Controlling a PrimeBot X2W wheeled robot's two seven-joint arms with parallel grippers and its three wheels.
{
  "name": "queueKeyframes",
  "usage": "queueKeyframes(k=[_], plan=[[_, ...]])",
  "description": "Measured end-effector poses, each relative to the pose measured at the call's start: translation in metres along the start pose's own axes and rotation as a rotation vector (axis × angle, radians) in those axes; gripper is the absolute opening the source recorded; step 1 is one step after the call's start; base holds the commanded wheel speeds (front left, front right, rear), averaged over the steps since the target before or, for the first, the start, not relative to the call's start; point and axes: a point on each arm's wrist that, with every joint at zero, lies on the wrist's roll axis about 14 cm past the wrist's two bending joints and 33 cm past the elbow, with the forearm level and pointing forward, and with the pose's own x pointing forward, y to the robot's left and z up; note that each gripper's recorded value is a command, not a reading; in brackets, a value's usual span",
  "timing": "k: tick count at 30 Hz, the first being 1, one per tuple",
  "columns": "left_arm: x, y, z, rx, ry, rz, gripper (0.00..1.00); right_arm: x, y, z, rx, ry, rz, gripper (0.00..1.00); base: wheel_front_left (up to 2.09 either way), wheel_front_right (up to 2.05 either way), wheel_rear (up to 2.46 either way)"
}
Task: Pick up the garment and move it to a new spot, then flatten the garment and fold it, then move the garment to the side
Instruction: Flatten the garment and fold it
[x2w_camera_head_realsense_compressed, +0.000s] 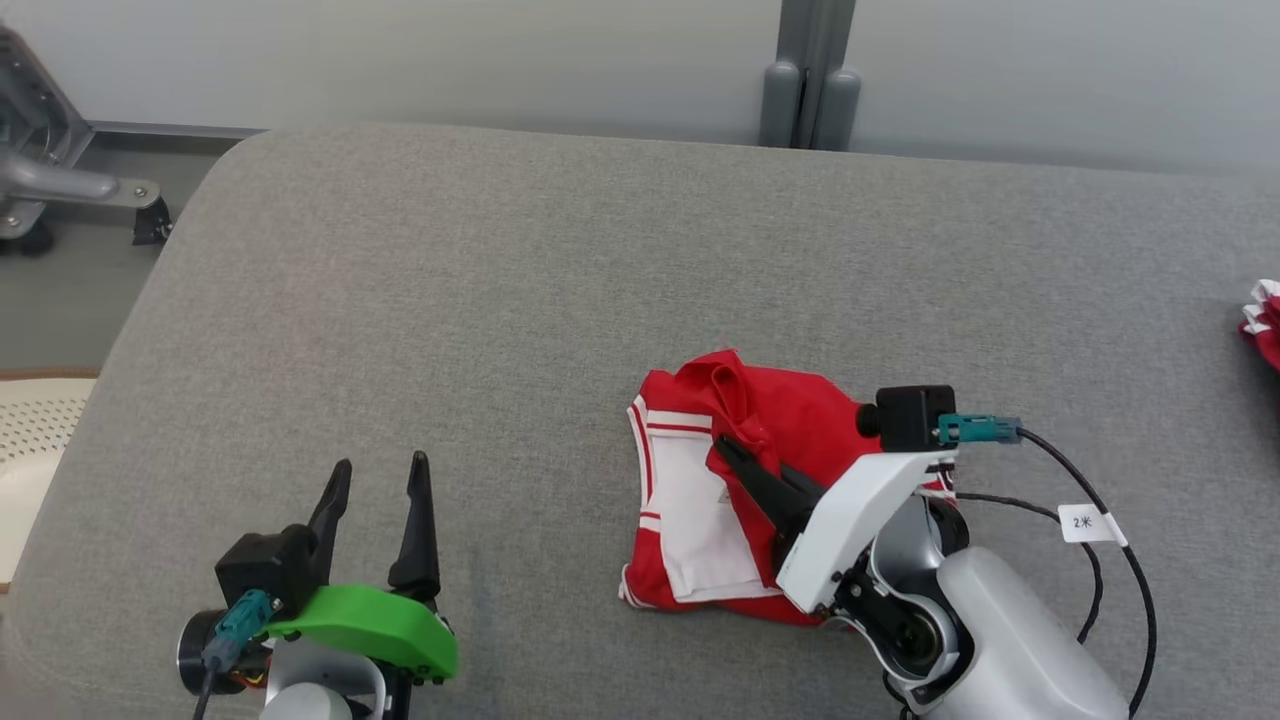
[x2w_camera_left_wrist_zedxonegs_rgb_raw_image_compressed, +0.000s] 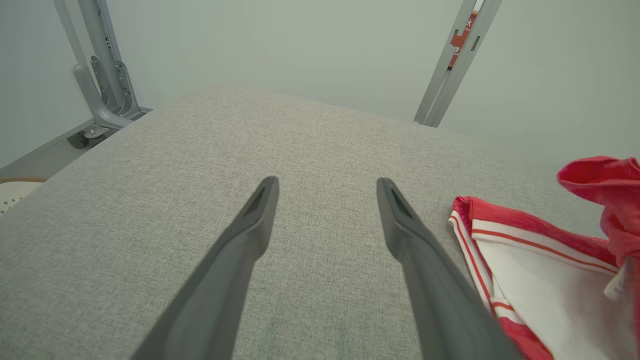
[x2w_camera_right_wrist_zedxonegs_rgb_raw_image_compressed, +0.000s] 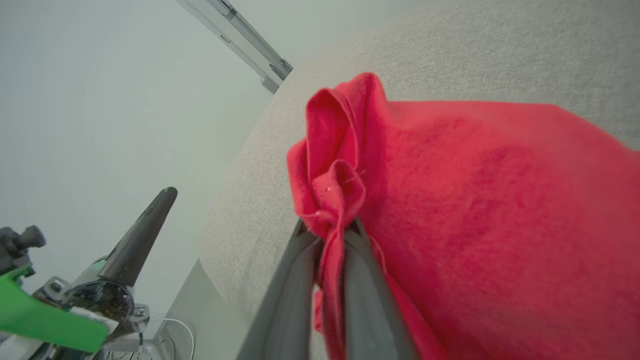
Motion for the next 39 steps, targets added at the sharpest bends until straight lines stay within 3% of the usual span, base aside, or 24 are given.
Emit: queueKeyframes(k=[7,8,9,10,11,18,23,39], plan=[[-0.003,0.009,-0.002,-0.009,-0.002,0.036,1.0,0.025,-0.002,-0.023,0.054,0.07,0.013,0.0,0.0,0.0,0.0],[-0.002,0.009,-0.003,-0.01,-0.001,0.038,1.0,0.028,-0.002,-0.026,0.06,0.074,0.012,0.1,0.0,0.0,0.0],[-0.002,0.01,-0.003,-0.011,-0.001,0.04,1.0,0.03,-0.004,-0.029,0.064,0.083,0.009,0.31,0.0,0.0,0.0],[-0.002,0.011,-0.003,-0.01,0.0,0.042,1.0,0.032,-0.003,-0.032,0.065,0.094,0.01,0.87,0.0,0.0,0.0],[-0.003,0.012,-0.004,-0.01,0.001,0.046,1.0,0.035,-0.003,-0.033,0.07,0.095,0.014,1.0,0.0,0.0,0.0],[-0.001,0.011,-0.005,-0.009,0.001,0.041,1.0,0.042,0.013,-0.031,0.061,0.085,0.057,1.0,0.0,0.0,0.0],[0.002,0.002,-0.005,-0.012,-0.002,0.019,1.0,0.042,0.016,-0.009,0.002,-0.011,0.064,1.0,0.0,0.0,0.0],[0.01,-0.023,-0.004,-0.015,-0.01,-0.054,1.0,-0.009,-0.067,0.084,-0.303,-0.394,-0.203,1.0,0.0,0.0,0.0]])
